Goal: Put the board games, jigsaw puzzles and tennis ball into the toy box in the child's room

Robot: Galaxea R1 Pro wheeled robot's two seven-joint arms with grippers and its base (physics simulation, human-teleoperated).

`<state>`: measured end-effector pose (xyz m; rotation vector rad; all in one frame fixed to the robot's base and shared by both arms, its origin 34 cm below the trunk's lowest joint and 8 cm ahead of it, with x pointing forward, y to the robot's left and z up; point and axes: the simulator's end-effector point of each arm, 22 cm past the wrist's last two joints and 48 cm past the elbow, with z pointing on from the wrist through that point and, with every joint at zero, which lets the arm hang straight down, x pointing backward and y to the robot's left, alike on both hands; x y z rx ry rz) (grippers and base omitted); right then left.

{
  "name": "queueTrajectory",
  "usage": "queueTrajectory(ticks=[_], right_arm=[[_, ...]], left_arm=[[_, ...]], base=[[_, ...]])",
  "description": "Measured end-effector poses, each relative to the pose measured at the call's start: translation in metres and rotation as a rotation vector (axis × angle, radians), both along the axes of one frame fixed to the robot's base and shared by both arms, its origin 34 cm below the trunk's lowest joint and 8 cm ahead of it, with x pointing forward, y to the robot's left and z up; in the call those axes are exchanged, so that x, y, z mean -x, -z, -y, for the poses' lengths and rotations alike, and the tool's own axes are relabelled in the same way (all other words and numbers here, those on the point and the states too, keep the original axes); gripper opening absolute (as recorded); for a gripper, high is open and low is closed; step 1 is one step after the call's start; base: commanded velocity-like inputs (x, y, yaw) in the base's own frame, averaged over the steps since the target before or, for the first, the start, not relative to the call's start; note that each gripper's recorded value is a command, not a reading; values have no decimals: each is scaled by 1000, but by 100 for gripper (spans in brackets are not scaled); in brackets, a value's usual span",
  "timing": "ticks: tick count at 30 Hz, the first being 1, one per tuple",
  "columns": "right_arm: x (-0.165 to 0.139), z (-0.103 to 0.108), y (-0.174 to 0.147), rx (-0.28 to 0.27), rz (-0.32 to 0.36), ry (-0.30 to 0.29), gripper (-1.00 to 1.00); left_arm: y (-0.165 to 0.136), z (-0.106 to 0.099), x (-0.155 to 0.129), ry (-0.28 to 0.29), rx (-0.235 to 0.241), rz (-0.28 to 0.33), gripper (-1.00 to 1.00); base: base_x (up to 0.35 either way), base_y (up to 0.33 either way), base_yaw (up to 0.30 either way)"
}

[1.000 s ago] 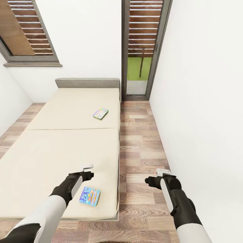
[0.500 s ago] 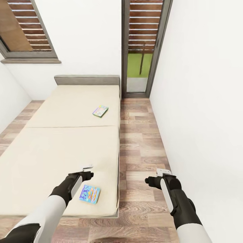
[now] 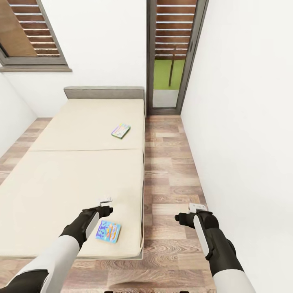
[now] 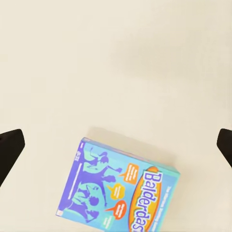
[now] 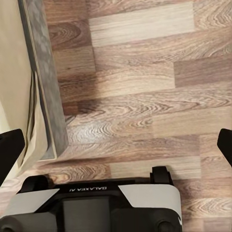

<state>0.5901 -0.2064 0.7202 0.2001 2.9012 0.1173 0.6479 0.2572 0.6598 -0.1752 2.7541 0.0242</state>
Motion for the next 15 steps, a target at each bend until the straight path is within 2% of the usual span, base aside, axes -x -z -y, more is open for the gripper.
queueTrajectory(ticks=[15], right_arm=[[7,1,12,1,-25,2,100]], left_arm=[[12,-2,8,2,-4,-22,100]], base=[[0,0,0]])
